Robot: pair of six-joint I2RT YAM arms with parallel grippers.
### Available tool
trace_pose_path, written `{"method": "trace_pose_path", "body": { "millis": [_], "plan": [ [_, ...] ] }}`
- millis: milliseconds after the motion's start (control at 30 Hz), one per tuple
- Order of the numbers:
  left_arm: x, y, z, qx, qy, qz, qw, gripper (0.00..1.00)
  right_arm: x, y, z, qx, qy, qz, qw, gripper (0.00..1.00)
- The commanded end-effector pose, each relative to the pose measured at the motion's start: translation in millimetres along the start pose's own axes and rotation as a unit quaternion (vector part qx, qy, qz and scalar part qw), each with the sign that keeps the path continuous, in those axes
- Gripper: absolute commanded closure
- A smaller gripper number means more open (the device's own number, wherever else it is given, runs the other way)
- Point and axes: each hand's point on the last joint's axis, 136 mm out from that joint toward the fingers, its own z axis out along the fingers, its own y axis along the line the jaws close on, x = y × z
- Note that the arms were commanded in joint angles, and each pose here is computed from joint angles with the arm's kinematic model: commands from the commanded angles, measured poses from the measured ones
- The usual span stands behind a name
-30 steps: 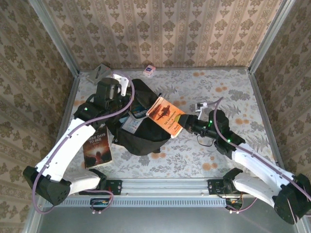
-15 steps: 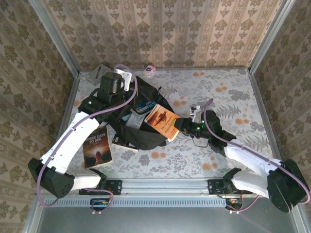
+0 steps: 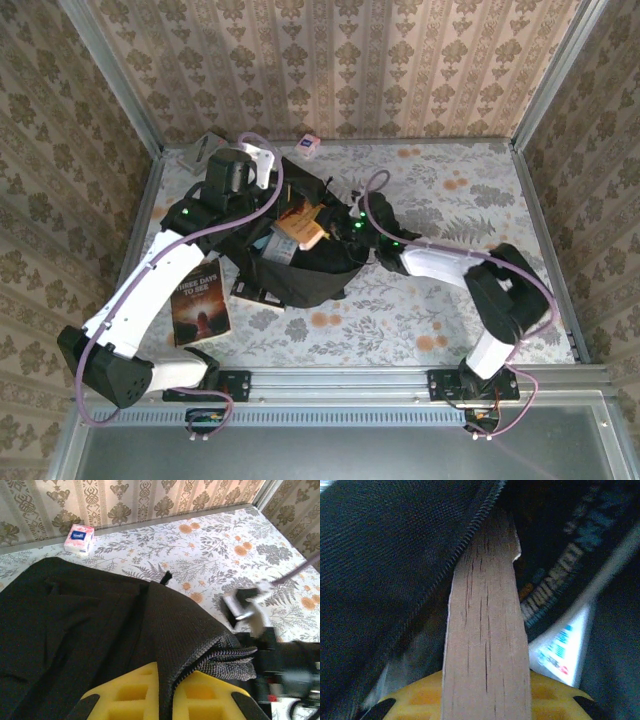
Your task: Pack books, pencil case, and school supplies into a backpack
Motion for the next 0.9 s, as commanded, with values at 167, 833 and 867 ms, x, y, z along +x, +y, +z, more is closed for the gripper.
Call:
{"method": "trace_pose_path", "body": {
  "millis": [167,833,867],
  "plan": [
    [-62.6,-38.9,-25.0,0.071,-0.093,0.041,0.992,1.0,-0.7,45.4,84.5,-0.07,-0.088,0.001,0.994,0.97],
    [-77.8,-142.1,-8.8,0.172,-0.064,0.149,0.972,1.0,-134.8,115.3,1.3,-0.23,-0.271,-0.058,0.933,0.8],
    [-77.4,-144.1,-1.9,0.172,-0.062,0.148,0.972,1.0,-145.3,101.9,-7.8,-0.208,-0.281,-0.055,0.936,0.8]
  ]
}}
